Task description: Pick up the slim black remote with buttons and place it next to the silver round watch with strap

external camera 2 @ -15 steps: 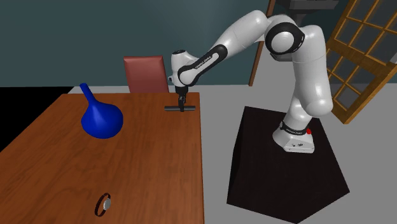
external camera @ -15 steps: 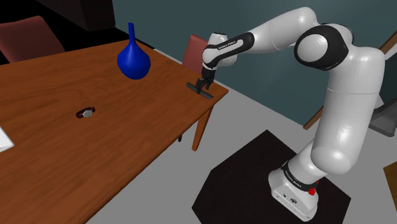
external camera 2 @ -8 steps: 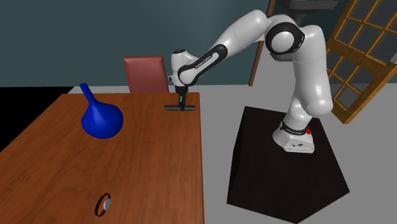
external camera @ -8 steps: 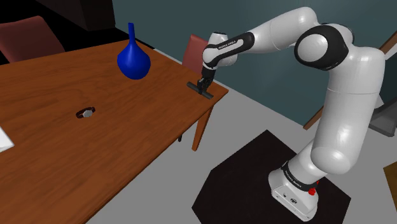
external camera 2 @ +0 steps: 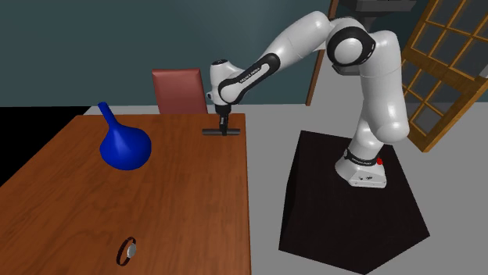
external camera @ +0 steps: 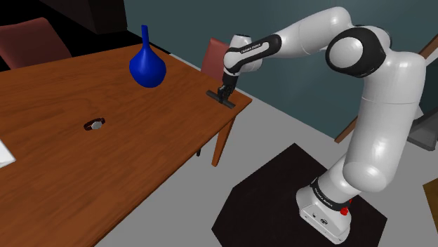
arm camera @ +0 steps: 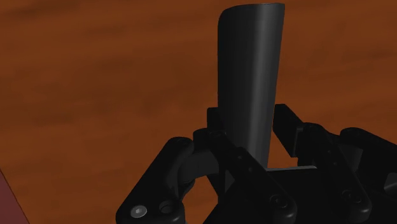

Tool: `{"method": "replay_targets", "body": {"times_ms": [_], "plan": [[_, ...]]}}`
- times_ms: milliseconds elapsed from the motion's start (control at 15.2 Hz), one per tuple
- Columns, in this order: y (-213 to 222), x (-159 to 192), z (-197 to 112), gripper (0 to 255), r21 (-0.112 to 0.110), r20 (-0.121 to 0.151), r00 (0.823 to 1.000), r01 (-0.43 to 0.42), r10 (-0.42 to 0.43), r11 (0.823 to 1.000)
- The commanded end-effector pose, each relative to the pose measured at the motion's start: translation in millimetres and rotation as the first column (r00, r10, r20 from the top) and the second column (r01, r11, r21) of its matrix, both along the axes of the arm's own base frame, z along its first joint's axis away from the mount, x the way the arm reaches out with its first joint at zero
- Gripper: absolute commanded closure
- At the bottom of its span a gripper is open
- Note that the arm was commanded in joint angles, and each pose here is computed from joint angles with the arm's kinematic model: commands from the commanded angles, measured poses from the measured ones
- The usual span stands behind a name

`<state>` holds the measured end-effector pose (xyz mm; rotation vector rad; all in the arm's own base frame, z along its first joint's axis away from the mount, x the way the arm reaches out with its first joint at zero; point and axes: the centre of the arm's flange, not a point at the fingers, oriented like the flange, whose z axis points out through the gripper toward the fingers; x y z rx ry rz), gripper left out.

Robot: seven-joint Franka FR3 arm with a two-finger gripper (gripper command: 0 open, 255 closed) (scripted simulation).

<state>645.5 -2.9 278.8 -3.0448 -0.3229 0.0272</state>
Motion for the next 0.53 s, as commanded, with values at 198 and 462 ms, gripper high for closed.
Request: {"method": "replay_targets", "body": {"times_ms": [198, 462], "plan": [[0.3, -0.5, 24.9, 255, 0.0, 0.0, 1.0, 0.0, 0.0, 1.0], [0.3, -0.5, 46.0, 255, 0.0, 0.0, 1.0, 0.0, 0.0, 1.0]]}}
